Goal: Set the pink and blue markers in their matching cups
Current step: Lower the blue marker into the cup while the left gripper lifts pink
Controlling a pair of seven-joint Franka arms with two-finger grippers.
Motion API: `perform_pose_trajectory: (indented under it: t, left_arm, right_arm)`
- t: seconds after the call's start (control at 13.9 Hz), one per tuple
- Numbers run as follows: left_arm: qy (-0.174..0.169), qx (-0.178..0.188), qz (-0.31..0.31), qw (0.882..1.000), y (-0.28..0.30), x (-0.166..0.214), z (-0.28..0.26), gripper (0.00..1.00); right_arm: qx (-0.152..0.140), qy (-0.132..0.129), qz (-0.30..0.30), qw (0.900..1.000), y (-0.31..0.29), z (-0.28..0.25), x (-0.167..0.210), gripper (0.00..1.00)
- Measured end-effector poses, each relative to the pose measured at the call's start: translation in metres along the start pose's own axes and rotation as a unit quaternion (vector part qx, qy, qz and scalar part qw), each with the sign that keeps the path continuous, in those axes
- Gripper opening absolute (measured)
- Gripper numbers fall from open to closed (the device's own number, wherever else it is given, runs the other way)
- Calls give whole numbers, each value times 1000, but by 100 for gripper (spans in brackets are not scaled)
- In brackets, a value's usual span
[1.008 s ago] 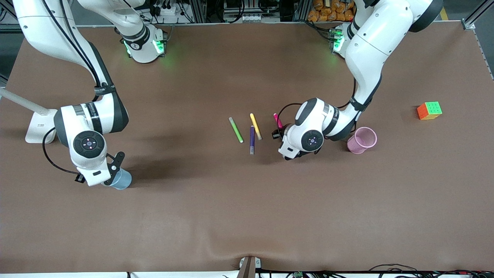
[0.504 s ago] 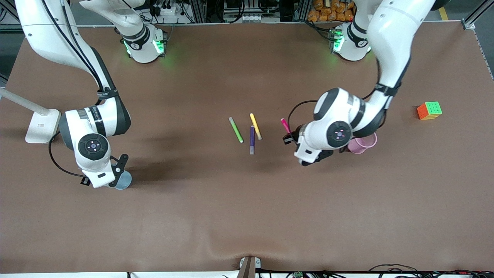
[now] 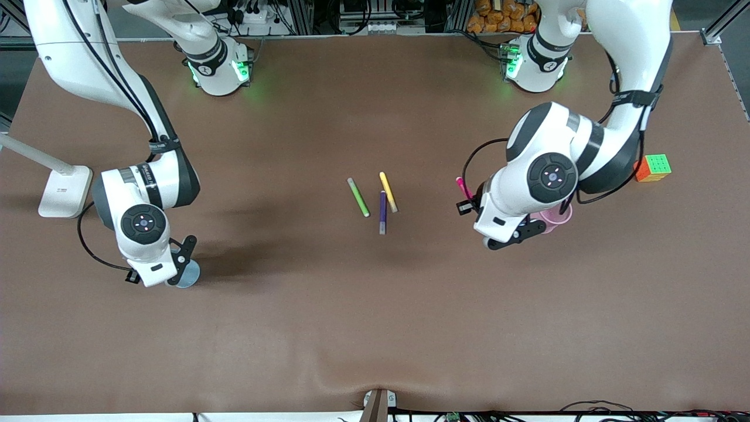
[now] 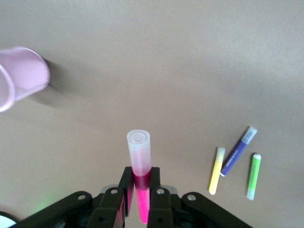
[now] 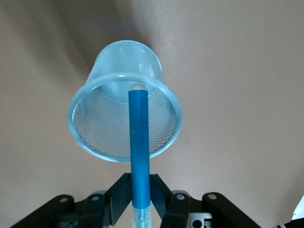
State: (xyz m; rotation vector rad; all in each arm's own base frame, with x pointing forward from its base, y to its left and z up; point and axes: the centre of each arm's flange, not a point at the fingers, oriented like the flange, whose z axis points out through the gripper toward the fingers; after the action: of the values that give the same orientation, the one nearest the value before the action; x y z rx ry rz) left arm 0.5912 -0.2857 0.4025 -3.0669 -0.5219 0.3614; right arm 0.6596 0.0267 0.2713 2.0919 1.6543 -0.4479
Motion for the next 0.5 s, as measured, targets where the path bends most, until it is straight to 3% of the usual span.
perform_pose_trajectory:
  t: [0.29, 0.5]
  left_arm:
    - [15, 18, -1, 1000, -13, 9, -29, 18]
    - [14, 34, 19, 999, -33, 24, -35, 18]
  right_arm:
    - [0, 0, 8, 1000, 0, 0, 0, 25]
    - [-1, 0, 10, 1000, 0, 0, 0, 31]
